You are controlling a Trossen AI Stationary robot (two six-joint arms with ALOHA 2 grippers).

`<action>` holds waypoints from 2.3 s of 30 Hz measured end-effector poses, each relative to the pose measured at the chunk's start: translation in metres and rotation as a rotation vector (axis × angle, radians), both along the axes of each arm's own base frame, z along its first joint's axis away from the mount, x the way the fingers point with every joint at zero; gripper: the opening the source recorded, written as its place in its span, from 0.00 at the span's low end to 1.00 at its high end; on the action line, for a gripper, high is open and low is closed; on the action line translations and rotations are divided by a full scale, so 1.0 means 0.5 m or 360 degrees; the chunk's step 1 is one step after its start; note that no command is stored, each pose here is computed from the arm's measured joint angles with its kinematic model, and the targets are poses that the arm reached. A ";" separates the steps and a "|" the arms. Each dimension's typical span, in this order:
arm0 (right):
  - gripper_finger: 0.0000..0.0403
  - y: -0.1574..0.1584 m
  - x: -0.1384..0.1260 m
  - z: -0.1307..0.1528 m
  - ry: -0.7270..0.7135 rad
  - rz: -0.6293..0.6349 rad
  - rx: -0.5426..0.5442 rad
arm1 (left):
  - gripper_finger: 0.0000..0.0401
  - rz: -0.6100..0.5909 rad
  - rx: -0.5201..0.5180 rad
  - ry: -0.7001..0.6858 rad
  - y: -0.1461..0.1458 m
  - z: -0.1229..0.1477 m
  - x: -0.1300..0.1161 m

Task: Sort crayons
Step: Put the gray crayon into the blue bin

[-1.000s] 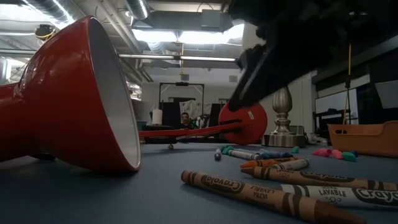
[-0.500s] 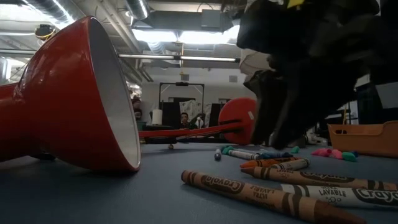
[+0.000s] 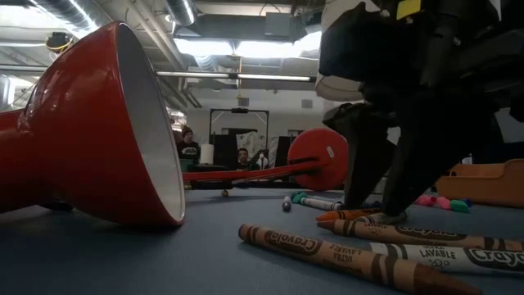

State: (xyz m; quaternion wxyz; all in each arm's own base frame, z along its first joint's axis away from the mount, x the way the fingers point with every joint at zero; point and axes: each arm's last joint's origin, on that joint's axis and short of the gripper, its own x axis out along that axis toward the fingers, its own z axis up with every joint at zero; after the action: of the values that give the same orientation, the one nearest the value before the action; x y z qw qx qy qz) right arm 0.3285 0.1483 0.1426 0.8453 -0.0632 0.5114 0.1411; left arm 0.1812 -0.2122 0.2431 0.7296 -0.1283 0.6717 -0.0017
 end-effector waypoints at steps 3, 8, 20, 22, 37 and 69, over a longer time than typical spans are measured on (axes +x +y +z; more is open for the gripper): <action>0.49 0.000 0.000 0.000 0.0003 0.0008 0.0010 | 0.33 0.0006 0.0018 -0.0021 0.001 0.000 0.001; 0.49 0.003 0.005 0.003 -0.0053 0.0082 0.0010 | 0.33 0.0008 0.0025 -0.0029 0.001 0.000 0.001; 0.49 0.021 -0.004 0.003 -0.0022 0.0232 0.0078 | 0.34 0.0009 -0.0008 -0.0058 -0.003 0.001 0.005; 0.49 0.024 -0.006 0.003 -0.0026 0.0259 0.0069 | 0.34 0.0009 -0.0013 -0.0065 -0.004 0.001 0.005; 0.49 0.021 -0.006 -0.021 0.0047 0.0240 -0.0021 | 0.34 0.0012 -0.0012 -0.0078 -0.004 0.002 0.006; 0.05 0.027 0.017 0.003 -0.0027 0.0178 -0.0085 | 0.34 0.0179 0.0634 -0.0791 0.035 0.012 0.051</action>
State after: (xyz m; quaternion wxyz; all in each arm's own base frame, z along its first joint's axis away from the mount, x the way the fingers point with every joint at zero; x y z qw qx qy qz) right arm 0.3371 0.1618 0.1440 0.8384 -0.1154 0.5035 0.1737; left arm 0.2069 -0.1947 0.2492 0.8811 -0.0157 0.4519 0.1389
